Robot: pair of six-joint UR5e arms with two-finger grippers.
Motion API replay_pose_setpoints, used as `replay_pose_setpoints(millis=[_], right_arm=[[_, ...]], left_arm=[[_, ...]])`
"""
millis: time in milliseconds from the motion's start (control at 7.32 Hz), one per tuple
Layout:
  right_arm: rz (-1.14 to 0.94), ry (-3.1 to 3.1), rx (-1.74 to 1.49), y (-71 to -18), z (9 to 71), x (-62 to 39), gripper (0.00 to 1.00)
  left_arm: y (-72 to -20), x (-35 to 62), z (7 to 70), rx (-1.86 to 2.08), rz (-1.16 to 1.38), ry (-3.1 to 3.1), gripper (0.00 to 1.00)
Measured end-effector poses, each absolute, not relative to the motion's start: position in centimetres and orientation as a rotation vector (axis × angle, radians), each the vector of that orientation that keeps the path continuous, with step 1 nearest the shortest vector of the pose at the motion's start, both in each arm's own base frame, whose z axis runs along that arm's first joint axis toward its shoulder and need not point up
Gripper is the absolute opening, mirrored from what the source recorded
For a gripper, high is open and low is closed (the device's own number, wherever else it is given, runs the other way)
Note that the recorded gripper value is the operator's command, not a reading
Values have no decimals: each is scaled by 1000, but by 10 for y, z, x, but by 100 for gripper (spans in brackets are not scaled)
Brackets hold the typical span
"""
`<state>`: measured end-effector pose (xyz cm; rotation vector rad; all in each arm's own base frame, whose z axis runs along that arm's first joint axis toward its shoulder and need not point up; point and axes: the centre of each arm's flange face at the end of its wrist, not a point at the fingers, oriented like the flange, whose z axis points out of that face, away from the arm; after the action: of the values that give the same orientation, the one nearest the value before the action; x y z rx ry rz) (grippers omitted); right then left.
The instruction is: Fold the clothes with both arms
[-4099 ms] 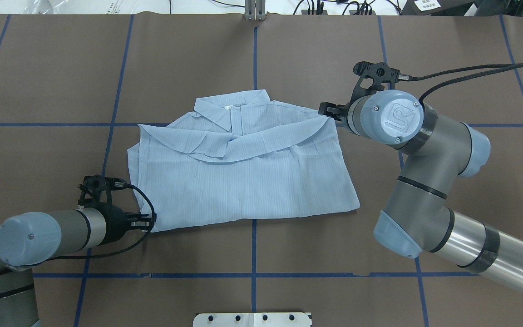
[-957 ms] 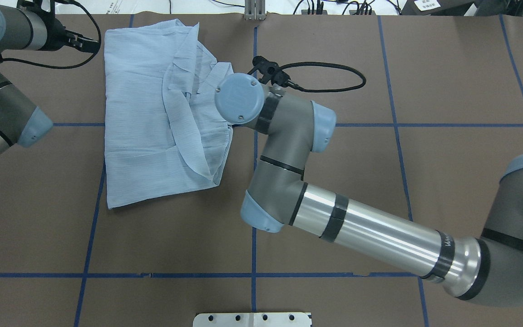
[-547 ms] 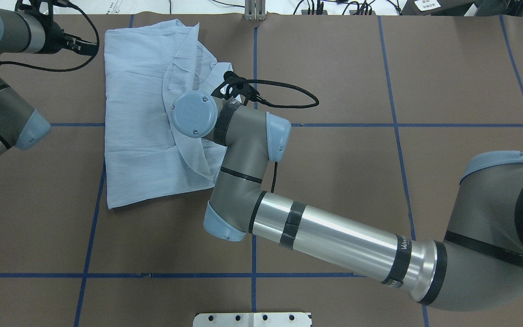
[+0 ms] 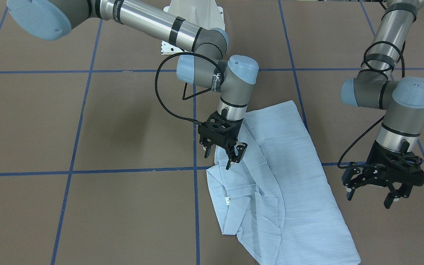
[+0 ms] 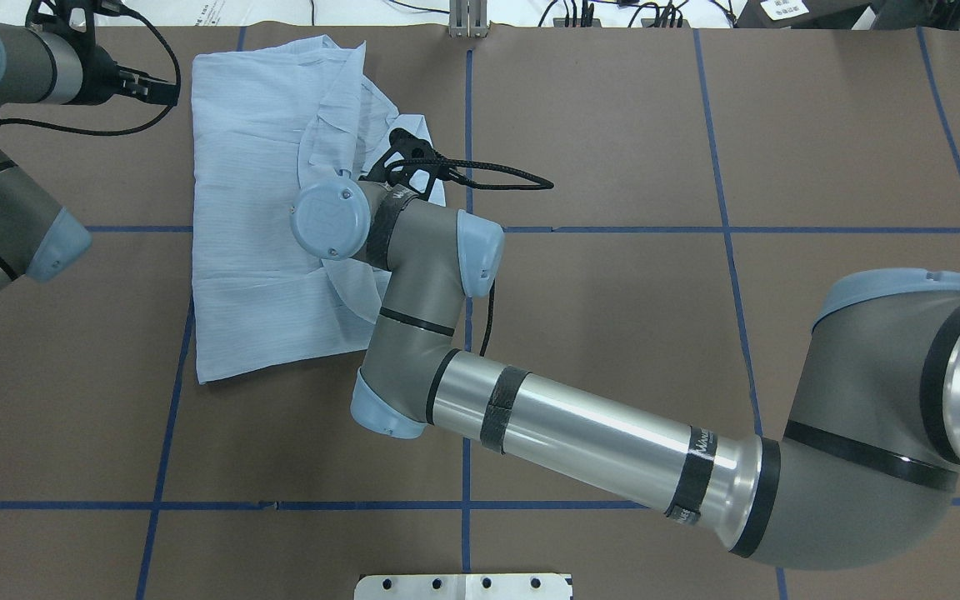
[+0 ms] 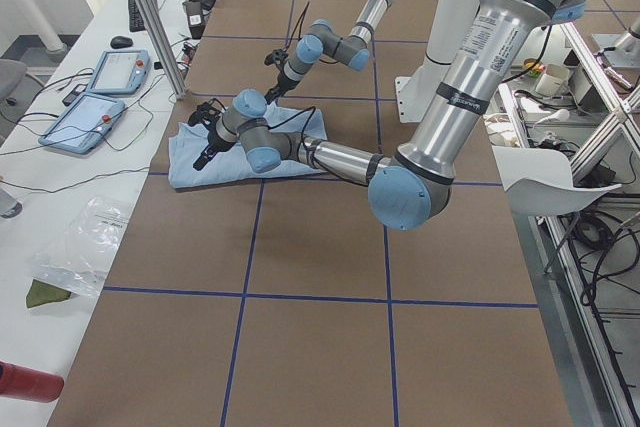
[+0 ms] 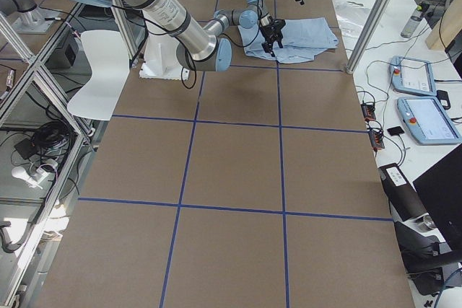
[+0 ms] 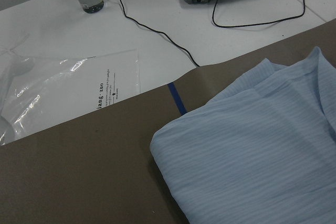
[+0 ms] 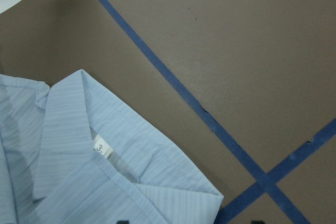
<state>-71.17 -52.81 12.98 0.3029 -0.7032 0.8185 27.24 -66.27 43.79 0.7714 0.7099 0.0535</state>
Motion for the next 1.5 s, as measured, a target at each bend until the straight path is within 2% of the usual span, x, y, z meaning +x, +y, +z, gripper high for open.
replay_pose_setpoints(millis=[273, 1093, 1230, 1366, 1503], right_arm=[[819, -720, 321, -530, 140, -721, 78], [806, -719, 343, -517, 150, -737, 45], [806, -719, 343, -517, 150, -737, 32], [806, -720, 343, -517, 149, -737, 10], [807, -722, 342, -517, 148, -737, 0]], left_arm=[[-662, 274, 439, 768, 53, 711, 100], [-657, 272, 448, 769, 54, 712, 100], [-655, 270, 451, 774, 54, 715, 100], [-654, 270, 452, 775, 55, 716, 100], [-654, 270, 453, 776, 55, 716, 100]])
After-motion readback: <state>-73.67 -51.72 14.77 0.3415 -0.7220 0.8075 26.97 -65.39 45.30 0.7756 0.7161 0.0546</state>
